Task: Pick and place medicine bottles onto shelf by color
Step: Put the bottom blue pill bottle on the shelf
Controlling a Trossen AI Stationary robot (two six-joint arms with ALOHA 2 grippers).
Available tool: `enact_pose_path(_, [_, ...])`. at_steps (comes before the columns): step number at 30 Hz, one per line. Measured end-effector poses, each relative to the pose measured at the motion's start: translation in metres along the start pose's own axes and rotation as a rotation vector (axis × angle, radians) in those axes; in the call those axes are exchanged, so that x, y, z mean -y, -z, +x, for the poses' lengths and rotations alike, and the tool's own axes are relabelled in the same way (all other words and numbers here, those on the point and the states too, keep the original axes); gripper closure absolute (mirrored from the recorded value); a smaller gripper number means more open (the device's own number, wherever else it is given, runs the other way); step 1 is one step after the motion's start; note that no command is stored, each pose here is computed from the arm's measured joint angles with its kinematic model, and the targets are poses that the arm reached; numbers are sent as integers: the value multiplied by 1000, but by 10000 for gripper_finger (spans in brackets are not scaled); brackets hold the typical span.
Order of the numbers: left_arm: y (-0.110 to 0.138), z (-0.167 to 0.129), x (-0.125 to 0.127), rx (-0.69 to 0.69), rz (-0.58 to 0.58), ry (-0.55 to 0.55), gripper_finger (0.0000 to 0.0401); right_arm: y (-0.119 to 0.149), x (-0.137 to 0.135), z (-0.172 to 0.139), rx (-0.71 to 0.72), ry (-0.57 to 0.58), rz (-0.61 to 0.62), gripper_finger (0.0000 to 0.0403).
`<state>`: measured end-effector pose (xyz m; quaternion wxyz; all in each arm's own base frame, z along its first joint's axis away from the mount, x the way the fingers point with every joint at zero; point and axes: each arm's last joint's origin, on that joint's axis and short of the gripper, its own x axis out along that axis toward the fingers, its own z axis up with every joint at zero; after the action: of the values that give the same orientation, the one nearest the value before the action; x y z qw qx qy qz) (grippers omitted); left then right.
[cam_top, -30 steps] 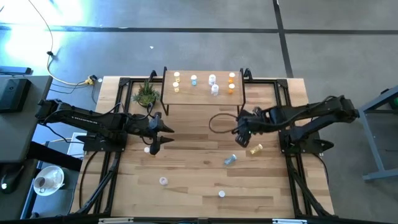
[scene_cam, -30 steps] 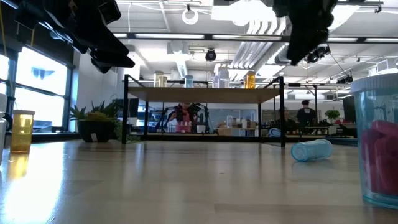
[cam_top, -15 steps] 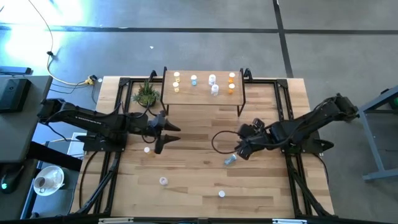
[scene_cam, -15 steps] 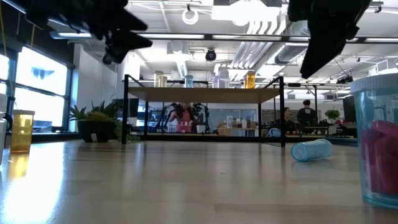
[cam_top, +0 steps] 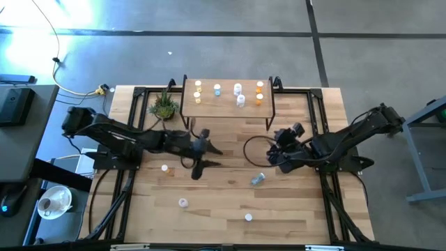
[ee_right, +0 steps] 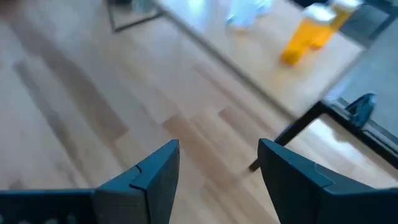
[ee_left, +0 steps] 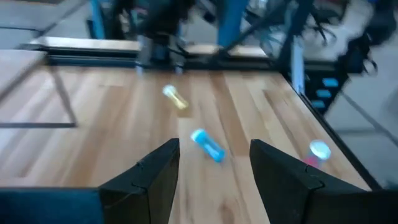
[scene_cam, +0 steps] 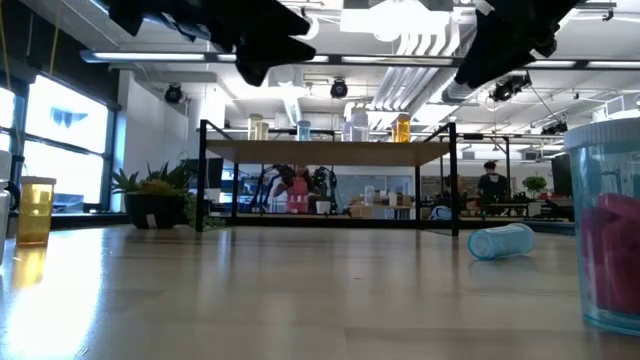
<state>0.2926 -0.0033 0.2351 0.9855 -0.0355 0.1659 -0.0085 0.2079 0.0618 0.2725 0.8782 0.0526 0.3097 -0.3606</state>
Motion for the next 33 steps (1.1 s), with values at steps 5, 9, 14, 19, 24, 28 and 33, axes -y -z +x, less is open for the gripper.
enact_pose_path(5, [6, 20, 24, 7, 73, 80, 215, -7, 13, -11, 67, 0, 61, 194])
enact_pose_path(9, [14, 35, 45, 67, 86, 143, 215, -12, 23, -19, 104, -13, 105, 194])
enact_pose_path(14, [30, 51, 65, 105, 77, 205, 215, -15, 31, -25, 124, -28, 137, 194])
enact_pose_path(19, [47, 70, 86, 107, 95, 256, 215, -16, 32, -26, 130, -33, 147, 194])
enact_pose_path(24, [55, 92, 105, 71, 163, 290, 215, -16, 32, -26, 121, -44, 175, 194])
enact_pose_path(28, [57, 106, 111, 42, 184, 292, 215, -15, 32, -26, 117, -45, 178, 194])
enact_pose_path(33, [53, 119, 114, 46, 208, 284, 215, -15, 31, -26, 101, -59, 170, 194])
